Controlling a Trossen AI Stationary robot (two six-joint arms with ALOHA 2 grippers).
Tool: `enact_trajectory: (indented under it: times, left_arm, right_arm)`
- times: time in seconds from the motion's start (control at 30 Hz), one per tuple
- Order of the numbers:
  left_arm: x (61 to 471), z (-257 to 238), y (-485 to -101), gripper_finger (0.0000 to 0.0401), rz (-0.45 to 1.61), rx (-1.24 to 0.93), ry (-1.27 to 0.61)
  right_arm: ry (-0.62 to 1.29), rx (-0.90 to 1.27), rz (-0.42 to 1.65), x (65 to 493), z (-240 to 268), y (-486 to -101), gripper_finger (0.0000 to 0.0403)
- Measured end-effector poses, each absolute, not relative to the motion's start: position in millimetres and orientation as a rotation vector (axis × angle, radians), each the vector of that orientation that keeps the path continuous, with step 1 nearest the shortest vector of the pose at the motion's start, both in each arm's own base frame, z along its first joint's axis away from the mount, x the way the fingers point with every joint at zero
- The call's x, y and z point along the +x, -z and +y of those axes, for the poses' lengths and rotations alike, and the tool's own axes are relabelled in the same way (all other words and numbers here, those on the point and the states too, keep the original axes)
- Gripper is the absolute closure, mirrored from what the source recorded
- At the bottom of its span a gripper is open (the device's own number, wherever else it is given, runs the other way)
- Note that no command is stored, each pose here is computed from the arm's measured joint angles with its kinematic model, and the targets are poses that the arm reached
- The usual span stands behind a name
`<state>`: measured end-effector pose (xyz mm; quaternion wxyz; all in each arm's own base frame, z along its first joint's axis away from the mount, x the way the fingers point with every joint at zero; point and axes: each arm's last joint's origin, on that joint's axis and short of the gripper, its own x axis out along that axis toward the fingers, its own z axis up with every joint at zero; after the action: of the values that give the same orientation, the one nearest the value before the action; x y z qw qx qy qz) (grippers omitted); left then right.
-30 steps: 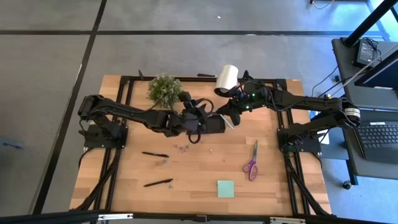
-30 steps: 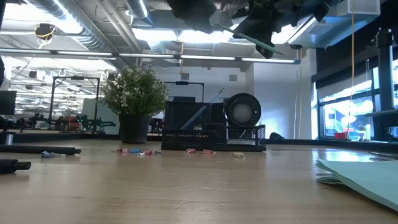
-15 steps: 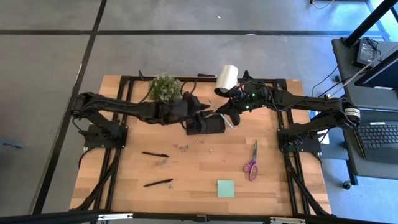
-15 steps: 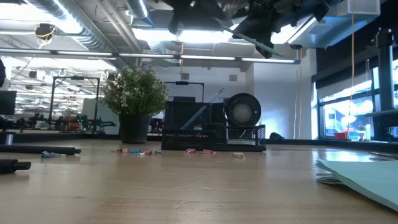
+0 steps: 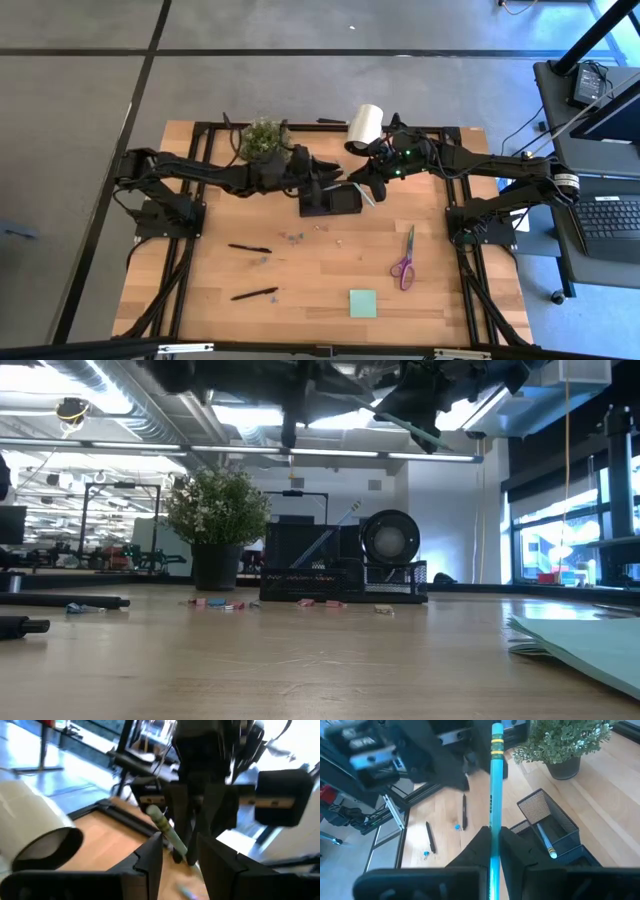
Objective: Pick and place office supplies into organizer
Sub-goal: Put the green pencil into the black desk organizer
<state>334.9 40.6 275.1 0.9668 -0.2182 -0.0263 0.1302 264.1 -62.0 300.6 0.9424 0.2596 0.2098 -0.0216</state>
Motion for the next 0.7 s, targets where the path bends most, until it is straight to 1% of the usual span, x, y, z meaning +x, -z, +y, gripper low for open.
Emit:
enact_trajectory:
  times: [0.23,0.33,0.7]
  left_arm:
    - [321.2,51.5,-259.2,0.0287,-0.164,-0.541,-0.216]
    - [318.9,51.6,-259.5,0.0287,-0.197,-0.554,-0.190]
    - [317.9,52.0,-262.2,0.0287,-0.241,-0.555,-0.199]
  right_arm:
    - [0.045,0.530,0.430,264.0,-62.0,-300.3,0.0376]
    - [0.045,0.531,0.427,264.1,-62.0,-300.6,0.0373]
    - [0.041,0.542,0.393,265.4,-62.4,-303.7,0.0372]
